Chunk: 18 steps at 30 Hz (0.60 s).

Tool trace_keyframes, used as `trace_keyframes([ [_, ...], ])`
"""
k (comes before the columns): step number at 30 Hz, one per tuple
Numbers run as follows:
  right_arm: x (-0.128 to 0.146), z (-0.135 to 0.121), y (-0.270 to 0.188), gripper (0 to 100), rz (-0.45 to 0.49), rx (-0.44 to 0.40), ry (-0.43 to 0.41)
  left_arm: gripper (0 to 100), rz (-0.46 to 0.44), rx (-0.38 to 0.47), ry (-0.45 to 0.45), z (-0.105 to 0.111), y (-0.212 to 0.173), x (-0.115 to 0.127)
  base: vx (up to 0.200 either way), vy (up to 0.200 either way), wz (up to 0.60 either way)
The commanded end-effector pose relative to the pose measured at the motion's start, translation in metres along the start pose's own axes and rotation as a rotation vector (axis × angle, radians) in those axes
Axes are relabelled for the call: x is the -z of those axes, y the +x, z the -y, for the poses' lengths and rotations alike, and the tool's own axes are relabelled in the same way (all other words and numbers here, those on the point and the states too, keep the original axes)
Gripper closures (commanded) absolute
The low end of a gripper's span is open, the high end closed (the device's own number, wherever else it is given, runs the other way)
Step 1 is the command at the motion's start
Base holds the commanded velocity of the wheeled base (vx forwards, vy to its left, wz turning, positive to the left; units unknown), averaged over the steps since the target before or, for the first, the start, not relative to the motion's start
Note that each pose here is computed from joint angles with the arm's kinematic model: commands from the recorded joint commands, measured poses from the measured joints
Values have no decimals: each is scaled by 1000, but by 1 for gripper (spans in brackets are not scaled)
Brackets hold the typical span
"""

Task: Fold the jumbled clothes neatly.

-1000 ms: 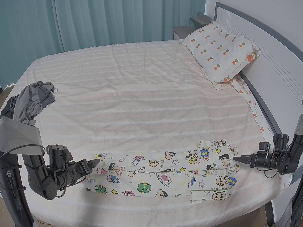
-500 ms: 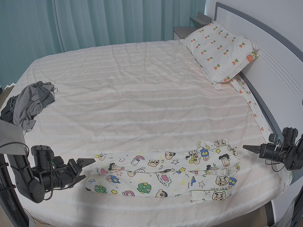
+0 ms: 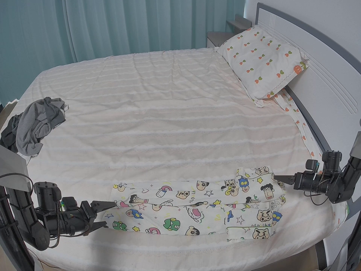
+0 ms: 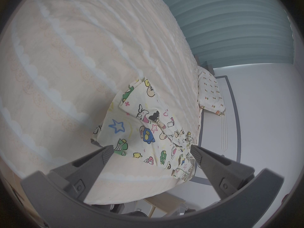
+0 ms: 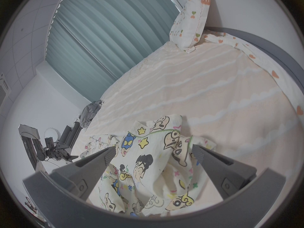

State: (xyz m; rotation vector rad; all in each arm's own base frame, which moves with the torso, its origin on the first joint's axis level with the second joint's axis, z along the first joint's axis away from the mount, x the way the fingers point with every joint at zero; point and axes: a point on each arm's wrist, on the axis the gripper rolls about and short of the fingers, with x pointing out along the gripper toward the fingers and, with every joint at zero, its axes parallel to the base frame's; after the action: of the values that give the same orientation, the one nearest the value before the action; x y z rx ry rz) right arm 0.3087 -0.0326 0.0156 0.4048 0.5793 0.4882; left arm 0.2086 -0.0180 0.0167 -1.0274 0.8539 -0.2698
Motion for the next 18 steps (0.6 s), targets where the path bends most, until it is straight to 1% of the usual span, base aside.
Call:
trace_keyframes([
  [1,11,1,13,0,-44,-12,12,0,-17,-11,-5,-2,1,3,0,0,0],
  [5,12,-6,16,0,-54,-30,2,0,-20,-14,-6,-2,1,4,0,0,0],
  [12,18,-11,18,0,-79,-37,4,0,-21,-15,-3,-2,0,5,0,0,0],
  [18,18,-9,15,0,-65,23,0,0,-21,-15,-3,-2,0,5,0,0,0],
])
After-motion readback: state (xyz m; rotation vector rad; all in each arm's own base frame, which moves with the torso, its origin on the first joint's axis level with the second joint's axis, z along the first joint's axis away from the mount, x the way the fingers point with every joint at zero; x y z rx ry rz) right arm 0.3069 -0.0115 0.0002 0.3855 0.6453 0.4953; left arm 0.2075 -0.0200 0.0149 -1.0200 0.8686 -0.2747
